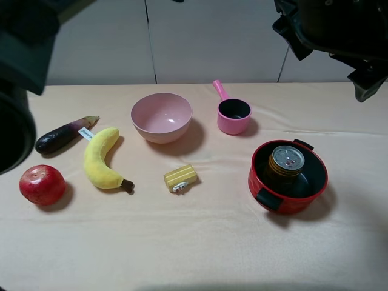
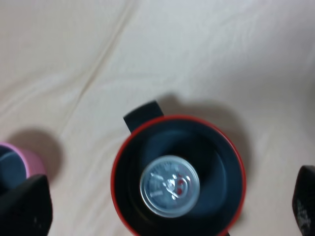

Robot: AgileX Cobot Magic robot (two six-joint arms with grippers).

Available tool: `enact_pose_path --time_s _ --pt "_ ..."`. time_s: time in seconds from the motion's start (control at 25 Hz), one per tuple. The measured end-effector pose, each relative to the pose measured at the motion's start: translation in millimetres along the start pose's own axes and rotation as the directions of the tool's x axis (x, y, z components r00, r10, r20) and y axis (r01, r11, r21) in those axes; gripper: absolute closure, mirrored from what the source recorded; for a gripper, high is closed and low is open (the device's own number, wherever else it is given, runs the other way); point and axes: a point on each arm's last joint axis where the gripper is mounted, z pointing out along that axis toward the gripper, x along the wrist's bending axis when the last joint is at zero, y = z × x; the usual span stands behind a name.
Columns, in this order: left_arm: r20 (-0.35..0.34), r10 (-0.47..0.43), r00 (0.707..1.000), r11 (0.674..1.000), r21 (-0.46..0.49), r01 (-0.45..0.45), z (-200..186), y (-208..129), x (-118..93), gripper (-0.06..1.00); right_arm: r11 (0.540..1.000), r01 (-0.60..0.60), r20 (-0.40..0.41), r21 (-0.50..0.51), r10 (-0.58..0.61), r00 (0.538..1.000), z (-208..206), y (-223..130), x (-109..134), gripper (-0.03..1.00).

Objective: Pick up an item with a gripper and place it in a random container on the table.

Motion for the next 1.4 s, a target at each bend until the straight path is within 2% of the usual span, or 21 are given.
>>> enact_pose_path --time_s 0.16,0.4,0.68,1.08,1.4 --pt "-0.021 -0.018 1.000 0.998 0.064 0.019 -15.4 -13.7 1.7 -0.05 1.000 0.000 0.000 0.000 0.000 1.000 0.0 0.0 0.0 0.27" --pt "-0.098 -0.055 0.994 0.979 0.190 0.073 -48.1 -55.2 6.4 -0.05 1.000 0.000 0.000 0.000 0.000 1.000 0.0 0.0 0.0 0.27" --pt "-0.194 -0.131 0.972 0.953 0.245 0.178 -101.3 -110.4 10.5 -0.05 1.000 0.000 0.000 0.000 0.000 1.000 0.0 0.0 0.0 0.27" --pt "-0.224 -0.167 0.960 0.933 0.279 0.228 -154.3 -184.6 7.8 -0.05 1.000 0.000 0.000 0.000 0.000 1.000 0.0 0.0 0.0 0.27" --pt "-0.199 -0.178 0.964 0.873 0.419 0.248 -157.6 -266.2 -3.0 -0.05 1.000 0.000 0.000 0.000 0.000 1.000 0.0 0.0 0.0 0.27"
